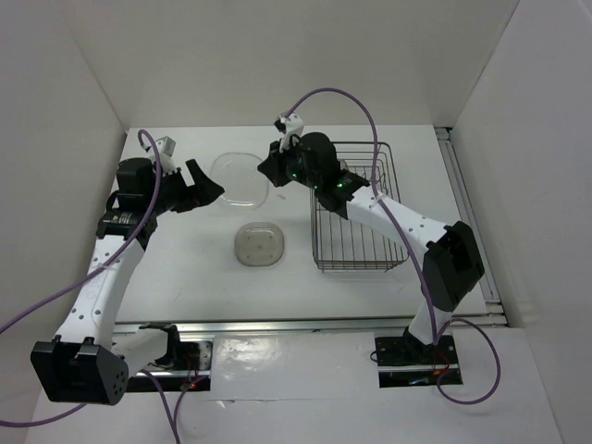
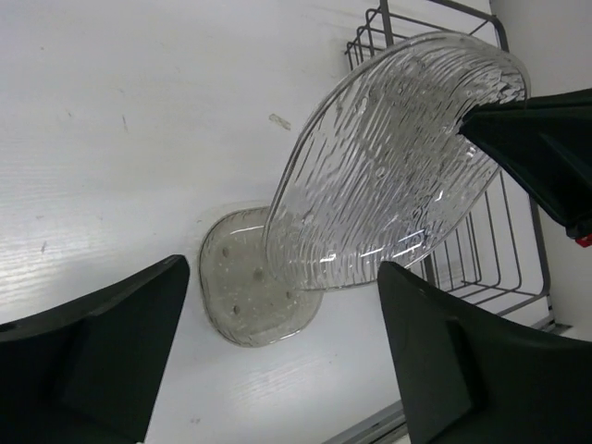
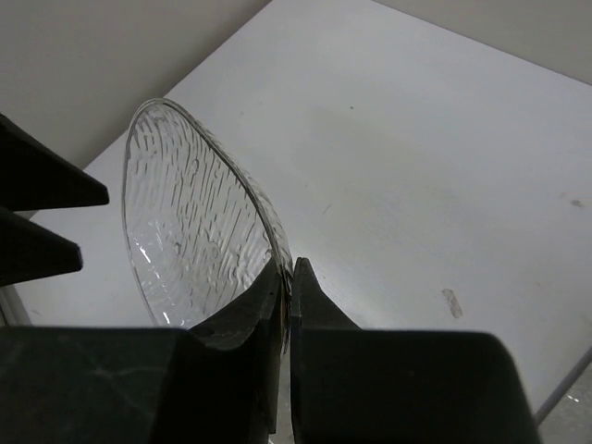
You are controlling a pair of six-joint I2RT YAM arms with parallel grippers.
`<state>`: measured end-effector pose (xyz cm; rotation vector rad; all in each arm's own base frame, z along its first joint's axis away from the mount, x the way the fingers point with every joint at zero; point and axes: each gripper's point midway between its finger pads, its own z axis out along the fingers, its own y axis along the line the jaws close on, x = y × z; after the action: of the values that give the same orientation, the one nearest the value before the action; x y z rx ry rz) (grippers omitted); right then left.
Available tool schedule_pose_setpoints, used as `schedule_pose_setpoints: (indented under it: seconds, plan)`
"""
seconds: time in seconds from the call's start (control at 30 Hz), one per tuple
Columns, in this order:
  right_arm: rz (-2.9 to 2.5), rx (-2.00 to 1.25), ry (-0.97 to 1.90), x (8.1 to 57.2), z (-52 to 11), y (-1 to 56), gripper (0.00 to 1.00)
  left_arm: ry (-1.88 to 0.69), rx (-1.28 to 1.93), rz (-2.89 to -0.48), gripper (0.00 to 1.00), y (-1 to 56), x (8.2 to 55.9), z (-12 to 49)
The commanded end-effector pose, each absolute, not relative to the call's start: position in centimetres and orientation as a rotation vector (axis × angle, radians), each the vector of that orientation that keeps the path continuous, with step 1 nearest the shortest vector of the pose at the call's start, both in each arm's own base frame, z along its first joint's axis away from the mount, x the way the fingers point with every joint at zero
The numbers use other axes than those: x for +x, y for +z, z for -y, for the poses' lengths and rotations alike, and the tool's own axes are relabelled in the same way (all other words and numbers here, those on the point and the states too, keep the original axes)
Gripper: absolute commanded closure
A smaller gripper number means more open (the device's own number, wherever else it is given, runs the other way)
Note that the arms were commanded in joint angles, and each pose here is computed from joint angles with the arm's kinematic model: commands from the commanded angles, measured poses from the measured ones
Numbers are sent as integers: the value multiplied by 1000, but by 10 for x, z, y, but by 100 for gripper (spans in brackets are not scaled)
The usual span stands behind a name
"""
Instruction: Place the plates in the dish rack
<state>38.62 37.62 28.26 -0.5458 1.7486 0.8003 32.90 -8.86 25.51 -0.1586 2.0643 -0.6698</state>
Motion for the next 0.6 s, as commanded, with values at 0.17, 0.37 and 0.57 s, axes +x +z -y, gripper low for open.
schedule_pose_setpoints:
  seconds: [0.17,0.37,0.57]
  plan:
    - [-1694,-258,445,432,-296,338,100,-634,-227,-2033,0,262,335,81]
    - [-1702,-1,124,440,-186,359,100,-542,-354,-2109,0,242,344,57]
    - [-1742,140,-149,430,-91,364,100,-507,-424,-2210,0,217,351,48]
